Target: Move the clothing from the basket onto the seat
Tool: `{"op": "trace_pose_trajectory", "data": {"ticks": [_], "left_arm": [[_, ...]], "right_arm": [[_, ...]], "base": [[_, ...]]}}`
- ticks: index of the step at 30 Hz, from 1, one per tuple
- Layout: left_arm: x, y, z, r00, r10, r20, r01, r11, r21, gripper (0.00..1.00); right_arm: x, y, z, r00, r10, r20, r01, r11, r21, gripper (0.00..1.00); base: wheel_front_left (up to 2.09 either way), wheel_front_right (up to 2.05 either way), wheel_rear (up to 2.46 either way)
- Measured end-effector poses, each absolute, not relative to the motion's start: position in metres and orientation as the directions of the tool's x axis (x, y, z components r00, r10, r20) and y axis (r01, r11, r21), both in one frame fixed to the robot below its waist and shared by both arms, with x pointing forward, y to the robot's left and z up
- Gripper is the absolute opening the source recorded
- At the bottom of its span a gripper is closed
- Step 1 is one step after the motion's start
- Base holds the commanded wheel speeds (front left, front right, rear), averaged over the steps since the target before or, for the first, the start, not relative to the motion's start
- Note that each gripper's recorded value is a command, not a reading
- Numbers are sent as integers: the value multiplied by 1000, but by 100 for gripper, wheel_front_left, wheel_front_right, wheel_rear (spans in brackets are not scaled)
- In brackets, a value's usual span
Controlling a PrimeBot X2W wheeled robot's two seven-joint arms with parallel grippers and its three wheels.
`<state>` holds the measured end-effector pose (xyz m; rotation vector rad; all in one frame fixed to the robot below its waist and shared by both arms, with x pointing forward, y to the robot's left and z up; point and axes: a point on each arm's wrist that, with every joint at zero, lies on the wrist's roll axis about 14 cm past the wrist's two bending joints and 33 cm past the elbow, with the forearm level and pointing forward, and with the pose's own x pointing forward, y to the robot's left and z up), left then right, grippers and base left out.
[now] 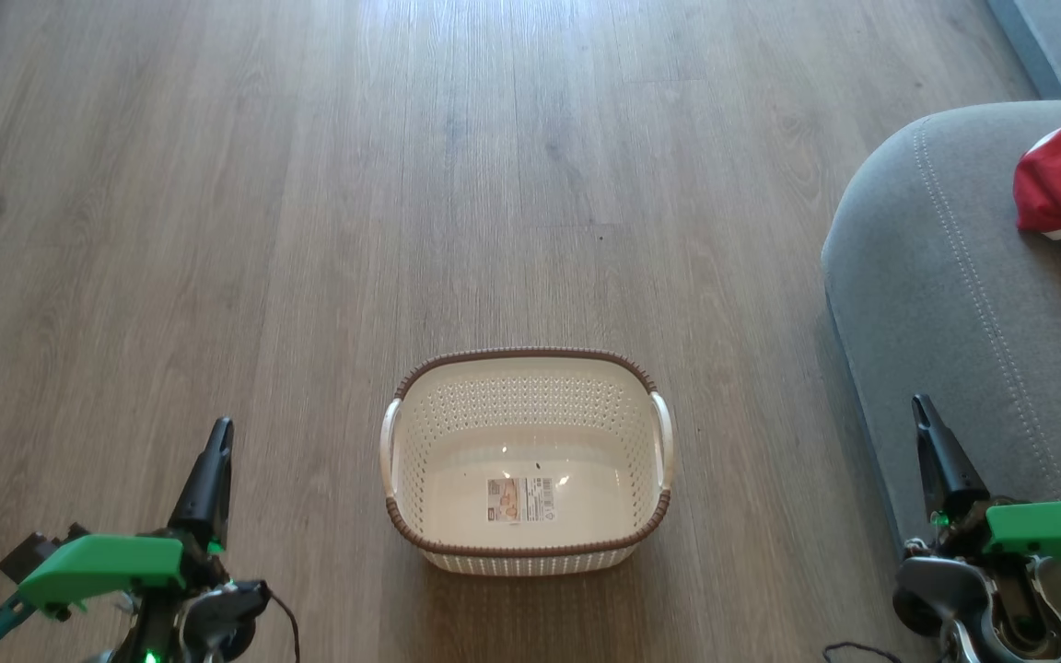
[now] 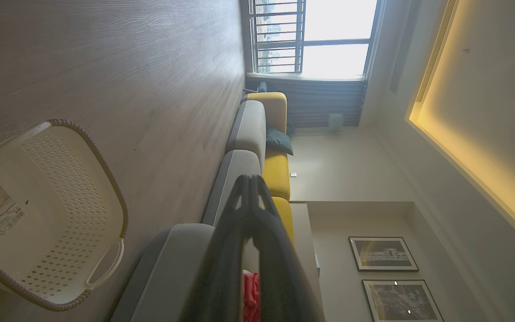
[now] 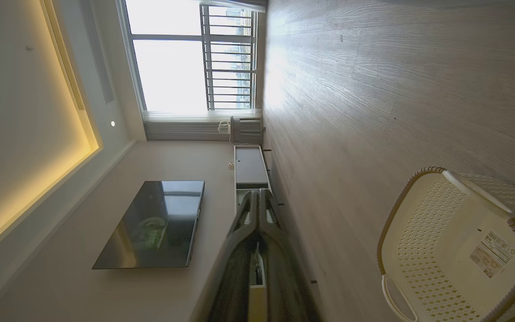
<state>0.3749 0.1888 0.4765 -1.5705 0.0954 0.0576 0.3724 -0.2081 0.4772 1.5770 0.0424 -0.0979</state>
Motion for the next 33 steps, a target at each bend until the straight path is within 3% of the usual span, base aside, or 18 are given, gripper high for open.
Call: {"op": "trace_pose_trajectory", "data": {"ticks": [33], "left_arm": [[375,189,477,995,-23,-97,-97,-1,-995,0]], "right_arm": [[372,-208,477,996,-31,-89,89,-10,996,0]], "base": [[0,0,0]]}}
